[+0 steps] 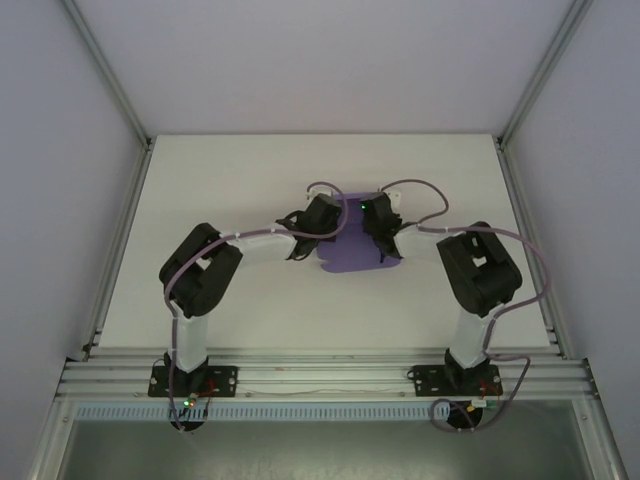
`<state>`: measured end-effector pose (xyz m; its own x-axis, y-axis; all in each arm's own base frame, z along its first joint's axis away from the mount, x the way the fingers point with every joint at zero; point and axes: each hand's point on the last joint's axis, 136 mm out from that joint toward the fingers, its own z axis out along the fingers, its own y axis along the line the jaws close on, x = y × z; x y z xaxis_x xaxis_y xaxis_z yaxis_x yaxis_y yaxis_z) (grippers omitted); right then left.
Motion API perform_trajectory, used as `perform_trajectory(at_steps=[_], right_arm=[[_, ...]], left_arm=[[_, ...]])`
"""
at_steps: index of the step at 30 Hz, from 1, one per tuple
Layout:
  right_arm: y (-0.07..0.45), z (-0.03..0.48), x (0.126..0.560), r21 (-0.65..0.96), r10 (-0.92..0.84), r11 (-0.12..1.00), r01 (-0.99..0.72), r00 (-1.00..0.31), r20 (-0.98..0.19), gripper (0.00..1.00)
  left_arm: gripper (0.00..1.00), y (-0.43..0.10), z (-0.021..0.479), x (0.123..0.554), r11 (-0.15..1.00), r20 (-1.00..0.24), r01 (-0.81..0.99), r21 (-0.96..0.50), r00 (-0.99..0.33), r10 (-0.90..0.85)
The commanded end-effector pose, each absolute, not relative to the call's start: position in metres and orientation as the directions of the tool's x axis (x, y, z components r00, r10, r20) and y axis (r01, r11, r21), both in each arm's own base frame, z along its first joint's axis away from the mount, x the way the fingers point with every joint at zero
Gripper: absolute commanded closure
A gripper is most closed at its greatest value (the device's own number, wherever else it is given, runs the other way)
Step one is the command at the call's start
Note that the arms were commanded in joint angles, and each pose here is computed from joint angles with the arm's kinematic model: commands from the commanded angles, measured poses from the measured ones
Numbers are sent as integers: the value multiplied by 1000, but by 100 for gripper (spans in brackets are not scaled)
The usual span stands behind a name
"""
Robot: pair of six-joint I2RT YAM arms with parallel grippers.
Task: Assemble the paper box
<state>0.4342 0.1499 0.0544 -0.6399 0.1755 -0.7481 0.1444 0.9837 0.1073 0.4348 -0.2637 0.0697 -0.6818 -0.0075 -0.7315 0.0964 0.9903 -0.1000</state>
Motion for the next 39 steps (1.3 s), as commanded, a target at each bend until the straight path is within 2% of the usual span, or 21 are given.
perform_trajectory(at_steps=[1,3,7,10,15,20,23,28,30,34,37,39], right_arm=[[146,77,443,196,213,976,94,-591,-778,59],[147,81,442,212,217,974,80,-594,-775,54],[168,89,433,271,185,961,-44,-627,-757,31],[183,102,423,328,175,936,-131,-633,-754,21],[174,112,412,315,171,942,-117,-641,-749,14],[151,131,400,309,226,950,-42,-590,-775,0],[123,143,392,283,274,956,74,-562,-781,0],[82,159,369,287,368,929,232,-533,-762,0],[74,165,358,292,383,923,249,-532,-756,0],[67,165,339,259,362,932,255,-587,-724,0],[69,163,328,249,332,943,219,-623,-708,0],[70,159,324,242,316,949,204,-642,-698,0]], left_arm=[[100,-239,54,425,998,-688,55,-19,-725,27],[100,-239,55,424,998,-690,56,-21,-723,27],[100,-238,54,424,998,-688,53,-15,-726,28],[100,-239,54,426,999,-689,51,-19,-725,24],[100,-242,55,427,998,-691,54,-23,-723,23],[100,-239,55,429,998,-679,58,22,-732,57],[100,-241,63,428,994,-664,103,41,-740,104],[100,-253,91,415,944,-613,330,7,-745,265],[100,-252,91,402,898,-527,440,9,-761,378],[100,-225,89,381,813,-317,565,138,-753,577],[100,-218,89,349,712,-172,693,112,-693,701],[100,-209,92,346,670,-105,715,202,-664,740]])
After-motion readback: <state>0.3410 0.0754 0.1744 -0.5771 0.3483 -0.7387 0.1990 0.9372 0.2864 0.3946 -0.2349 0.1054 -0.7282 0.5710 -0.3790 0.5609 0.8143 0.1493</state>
